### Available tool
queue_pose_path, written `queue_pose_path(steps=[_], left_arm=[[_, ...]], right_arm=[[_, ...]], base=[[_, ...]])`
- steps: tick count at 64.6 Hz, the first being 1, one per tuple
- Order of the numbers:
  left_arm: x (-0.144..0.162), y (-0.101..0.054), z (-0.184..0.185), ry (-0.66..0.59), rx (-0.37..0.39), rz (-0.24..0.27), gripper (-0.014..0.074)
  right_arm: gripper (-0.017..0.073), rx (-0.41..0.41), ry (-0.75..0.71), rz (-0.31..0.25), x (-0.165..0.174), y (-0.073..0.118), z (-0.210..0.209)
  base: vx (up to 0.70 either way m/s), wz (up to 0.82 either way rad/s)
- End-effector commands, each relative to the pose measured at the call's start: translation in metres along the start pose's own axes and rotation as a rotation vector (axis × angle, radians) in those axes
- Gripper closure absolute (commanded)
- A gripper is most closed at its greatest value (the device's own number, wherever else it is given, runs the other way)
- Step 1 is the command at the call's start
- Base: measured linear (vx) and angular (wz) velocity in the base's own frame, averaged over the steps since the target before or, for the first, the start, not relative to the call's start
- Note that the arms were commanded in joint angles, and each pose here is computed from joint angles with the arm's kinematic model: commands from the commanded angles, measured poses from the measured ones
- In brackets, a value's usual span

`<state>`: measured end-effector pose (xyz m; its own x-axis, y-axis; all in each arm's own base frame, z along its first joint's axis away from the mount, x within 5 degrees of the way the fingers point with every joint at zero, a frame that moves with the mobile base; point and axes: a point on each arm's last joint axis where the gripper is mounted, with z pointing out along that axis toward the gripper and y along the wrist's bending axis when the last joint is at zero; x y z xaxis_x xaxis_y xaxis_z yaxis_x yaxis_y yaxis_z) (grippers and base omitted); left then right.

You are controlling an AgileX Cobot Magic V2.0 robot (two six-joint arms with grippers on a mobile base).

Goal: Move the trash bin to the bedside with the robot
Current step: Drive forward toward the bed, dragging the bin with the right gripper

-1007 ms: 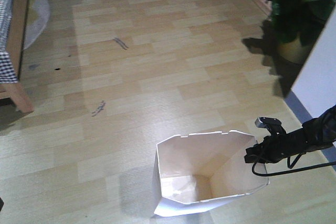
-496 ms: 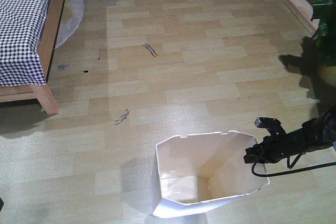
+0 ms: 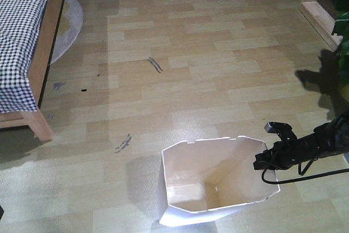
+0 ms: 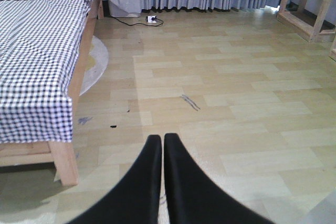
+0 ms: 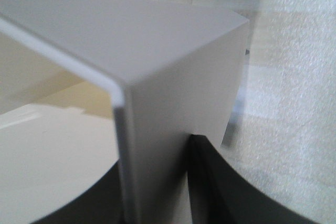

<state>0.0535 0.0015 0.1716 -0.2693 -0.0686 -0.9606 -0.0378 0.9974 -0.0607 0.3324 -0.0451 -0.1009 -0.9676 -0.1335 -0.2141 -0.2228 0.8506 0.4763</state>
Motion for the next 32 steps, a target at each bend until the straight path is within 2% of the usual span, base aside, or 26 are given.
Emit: queue_pose_path(steps=[1, 32], left_arm=[[-0.0048, -0.0007, 0.0013, -0.051, 0.008, -0.006, 0.06], [-0.0048, -0.0007, 0.0013, -0.051, 0.008, -0.006, 0.06]], right_arm=[[0.0561, -0.166, -0.107, -0.015, -0.0258, 0.0212, -0.0263], [0.0561, -0.166, -0.107, -0.015, -0.0258, 0.0212, -0.0263]], base=[[0.34, -0.05], [0.37, 0.01]])
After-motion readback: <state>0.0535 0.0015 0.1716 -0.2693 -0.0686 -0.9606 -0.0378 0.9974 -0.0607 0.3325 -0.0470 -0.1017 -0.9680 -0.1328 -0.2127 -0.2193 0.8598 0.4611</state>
